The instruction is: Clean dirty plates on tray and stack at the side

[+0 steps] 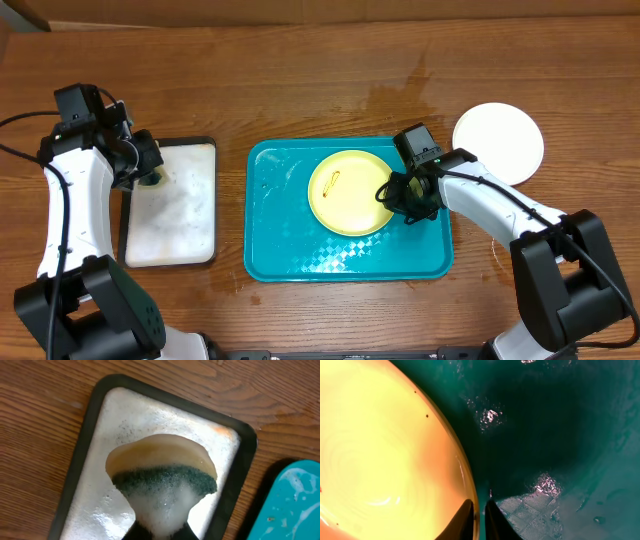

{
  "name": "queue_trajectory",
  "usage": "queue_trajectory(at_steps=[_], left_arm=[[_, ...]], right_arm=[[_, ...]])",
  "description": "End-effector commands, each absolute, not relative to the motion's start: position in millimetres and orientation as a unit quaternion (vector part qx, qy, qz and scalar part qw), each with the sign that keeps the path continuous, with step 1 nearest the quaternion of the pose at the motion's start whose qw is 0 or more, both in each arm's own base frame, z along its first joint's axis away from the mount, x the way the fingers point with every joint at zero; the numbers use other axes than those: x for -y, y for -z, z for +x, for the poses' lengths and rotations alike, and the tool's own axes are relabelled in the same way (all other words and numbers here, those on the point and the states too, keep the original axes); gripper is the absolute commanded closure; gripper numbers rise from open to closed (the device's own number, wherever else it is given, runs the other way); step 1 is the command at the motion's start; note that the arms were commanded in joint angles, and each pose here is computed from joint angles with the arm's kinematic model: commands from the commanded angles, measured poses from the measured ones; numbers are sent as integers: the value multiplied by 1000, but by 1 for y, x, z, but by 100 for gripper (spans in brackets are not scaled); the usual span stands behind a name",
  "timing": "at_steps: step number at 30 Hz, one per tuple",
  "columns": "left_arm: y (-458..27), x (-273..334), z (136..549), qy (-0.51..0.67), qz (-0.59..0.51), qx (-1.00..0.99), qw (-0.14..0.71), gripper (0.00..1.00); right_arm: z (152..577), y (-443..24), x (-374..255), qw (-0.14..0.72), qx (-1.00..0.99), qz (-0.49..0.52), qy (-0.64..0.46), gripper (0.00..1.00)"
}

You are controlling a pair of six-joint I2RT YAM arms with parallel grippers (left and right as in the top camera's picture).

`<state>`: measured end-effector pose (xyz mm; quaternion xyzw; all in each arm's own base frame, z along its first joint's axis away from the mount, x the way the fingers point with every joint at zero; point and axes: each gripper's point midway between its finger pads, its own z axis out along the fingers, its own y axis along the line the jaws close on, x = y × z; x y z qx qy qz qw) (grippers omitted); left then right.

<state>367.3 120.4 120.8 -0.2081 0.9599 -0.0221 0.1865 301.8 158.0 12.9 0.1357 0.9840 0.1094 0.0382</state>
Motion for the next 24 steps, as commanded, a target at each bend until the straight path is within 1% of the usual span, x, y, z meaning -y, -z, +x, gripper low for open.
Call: queue_trajectory(at_steps=[1, 2, 4, 6, 7, 8, 9, 11, 21, 24], left_arm=[[-132, -122, 372, 9, -194, -960, 204, 96], [-131, -122, 372, 10, -194, -960, 202, 96], [-131, -122, 371, 10, -194, -960, 200, 96], [-131, -121, 371, 10, -193, -960, 200, 96], [-131, -119, 372, 12, -191, -961, 200, 96], [-131, -117, 372, 15, -189, -961, 200, 96], [-131, -115, 373, 15, -186, -962, 200, 96], [-131, -110, 374, 15, -180, -963, 200, 96], [-130, -103, 376, 3, -167, -966, 196, 96], [-130, -103, 375, 2, -159, -968, 196, 96]], right_arm=[[302, -11, -160, 40, -987, 112, -108, 90], [302, -12, -161, 42, -988, 94, -113, 88], [303, -12, -162, 44, -990, 71, -116, 79], [304, -12, -162, 49, -991, 53, -116, 78], [306, -13, -160, 52, -990, 53, -117, 79], [309, -14, -159, 55, -990, 56, -118, 86], [313, -15, -158, 60, -989, 59, -119, 90], [320, -17, -154, 69, -988, 66, -123, 94], [339, -26, -135, 83, -983, 99, -134, 96], [340, -29, -138, 82, -983, 80, -145, 94]])
